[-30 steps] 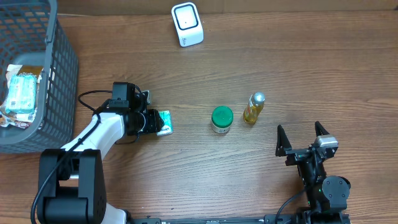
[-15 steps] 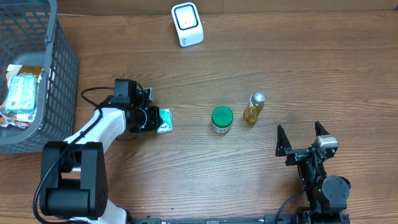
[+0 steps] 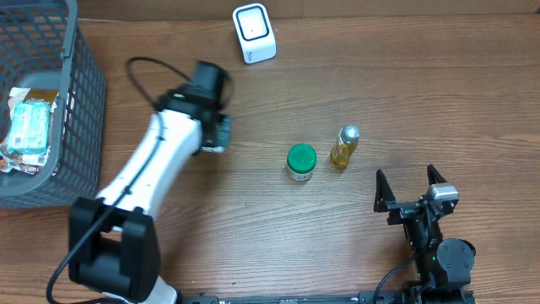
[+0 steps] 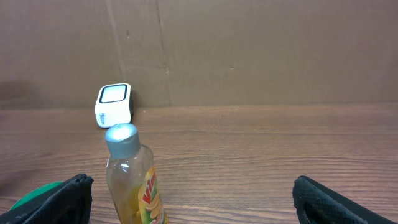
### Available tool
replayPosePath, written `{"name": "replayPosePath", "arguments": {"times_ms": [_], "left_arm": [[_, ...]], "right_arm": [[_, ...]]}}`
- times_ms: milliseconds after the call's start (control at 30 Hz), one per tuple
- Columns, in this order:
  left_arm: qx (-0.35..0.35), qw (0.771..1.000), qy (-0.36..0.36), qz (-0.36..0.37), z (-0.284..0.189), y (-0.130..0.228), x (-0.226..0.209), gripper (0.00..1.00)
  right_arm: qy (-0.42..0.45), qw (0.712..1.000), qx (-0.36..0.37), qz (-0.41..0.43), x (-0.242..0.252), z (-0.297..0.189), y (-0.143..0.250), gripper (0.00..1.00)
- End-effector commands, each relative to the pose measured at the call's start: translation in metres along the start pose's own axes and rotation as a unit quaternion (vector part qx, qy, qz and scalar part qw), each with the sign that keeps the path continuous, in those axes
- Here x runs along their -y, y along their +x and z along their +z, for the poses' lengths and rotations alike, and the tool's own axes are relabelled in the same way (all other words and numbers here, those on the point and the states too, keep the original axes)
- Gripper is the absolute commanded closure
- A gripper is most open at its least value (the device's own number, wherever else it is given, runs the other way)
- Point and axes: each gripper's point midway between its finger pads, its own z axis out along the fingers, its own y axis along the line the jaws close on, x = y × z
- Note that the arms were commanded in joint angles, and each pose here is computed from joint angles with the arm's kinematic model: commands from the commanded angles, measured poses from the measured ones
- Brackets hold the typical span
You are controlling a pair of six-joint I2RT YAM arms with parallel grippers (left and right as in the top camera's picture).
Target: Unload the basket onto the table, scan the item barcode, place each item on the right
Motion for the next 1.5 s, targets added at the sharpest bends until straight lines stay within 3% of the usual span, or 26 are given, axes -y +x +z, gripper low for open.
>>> {"name": "replayPosePath", "arguments": {"times_ms": [0, 500, 633, 833, 1267, 1467], "left_arm": [[0.041, 0.987, -0.152, 0.028, -0.015, -0.005, -0.010, 0.96], [0.033, 0.941, -0.301, 0.150, 0.038, 0.032, 0.053, 0.96], [0.033, 0.941, -0.301, 0.151, 0.042, 0.037, 0.060, 0.95], [0.022, 0.946, -0.288, 0.150, 0.045, 0.041, 0.063, 0.71], [0.011, 0.964, -0.233, 0.127, 0.039, 0.034, 0.084, 0.66], [0.005, 0.973, -0.201, 0.113, 0.017, 0.017, 0.095, 0.59]], "right_arm": [[0.005, 1.000, 0.001, 0.001, 0.002, 0.000, 0.002, 0.00], [0.005, 1.000, 0.001, 0.001, 0.002, 0.000, 0.002, 0.00], [0.005, 1.000, 0.001, 0.001, 0.002, 0.000, 0.002, 0.00], [0.005, 1.000, 0.001, 0.001, 0.002, 0.000, 0.002, 0.00], [0.005, 1.000, 0.001, 0.001, 0.002, 0.000, 0.002, 0.00], [0.005, 1.000, 0.001, 0.001, 0.002, 0.000, 0.002, 0.00]]}}
